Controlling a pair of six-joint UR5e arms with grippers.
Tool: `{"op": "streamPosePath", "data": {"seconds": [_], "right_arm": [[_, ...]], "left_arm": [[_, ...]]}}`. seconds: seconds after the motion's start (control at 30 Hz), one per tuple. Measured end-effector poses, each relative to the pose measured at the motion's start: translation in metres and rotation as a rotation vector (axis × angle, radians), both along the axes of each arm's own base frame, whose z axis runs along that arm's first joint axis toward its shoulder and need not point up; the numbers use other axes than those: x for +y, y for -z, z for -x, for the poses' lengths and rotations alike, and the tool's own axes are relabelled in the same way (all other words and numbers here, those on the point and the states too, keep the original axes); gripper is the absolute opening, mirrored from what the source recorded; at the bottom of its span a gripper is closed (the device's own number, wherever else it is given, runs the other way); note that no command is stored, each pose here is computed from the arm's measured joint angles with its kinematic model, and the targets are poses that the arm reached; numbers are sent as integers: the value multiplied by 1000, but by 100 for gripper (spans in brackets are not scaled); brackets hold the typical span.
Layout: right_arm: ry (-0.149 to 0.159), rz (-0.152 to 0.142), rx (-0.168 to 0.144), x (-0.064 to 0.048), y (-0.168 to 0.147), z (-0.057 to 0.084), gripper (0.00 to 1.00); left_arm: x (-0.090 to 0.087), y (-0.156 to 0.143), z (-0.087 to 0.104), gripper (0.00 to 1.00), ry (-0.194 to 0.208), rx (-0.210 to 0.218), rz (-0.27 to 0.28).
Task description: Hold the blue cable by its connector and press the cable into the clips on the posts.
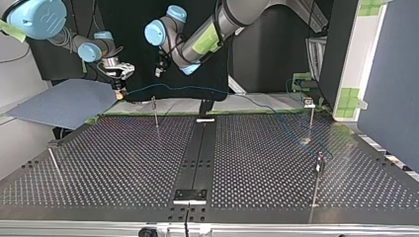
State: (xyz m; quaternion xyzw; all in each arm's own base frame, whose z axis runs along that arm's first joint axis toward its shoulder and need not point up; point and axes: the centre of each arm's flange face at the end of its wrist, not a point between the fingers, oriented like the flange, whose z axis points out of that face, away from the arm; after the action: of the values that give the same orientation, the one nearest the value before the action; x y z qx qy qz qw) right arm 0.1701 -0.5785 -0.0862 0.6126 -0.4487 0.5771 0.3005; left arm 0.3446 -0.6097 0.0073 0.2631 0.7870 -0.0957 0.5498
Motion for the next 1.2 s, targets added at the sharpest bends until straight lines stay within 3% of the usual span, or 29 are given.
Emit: {"op": "streamPosePath", "data": {"seconds": [0.2,0.4,0.73,0.93,1.2], "right_arm": [[2,3,0,0,-1,0,0],[10,10,2,-1,-1,-1,0],[13,22,0,8,2,-5,0],[13,27,-1,8,2,-5,0],[10,35,-4,13,4,-7,0]], "left_arm": [[7,-13,24,100,13,43,-17],[23,-28,34,100,5,104,-13],[19,-69,28,100,-18,131,33],[16,-86,12,100,-62,124,36],[26,-107,-36,100,-111,136,38]]}}
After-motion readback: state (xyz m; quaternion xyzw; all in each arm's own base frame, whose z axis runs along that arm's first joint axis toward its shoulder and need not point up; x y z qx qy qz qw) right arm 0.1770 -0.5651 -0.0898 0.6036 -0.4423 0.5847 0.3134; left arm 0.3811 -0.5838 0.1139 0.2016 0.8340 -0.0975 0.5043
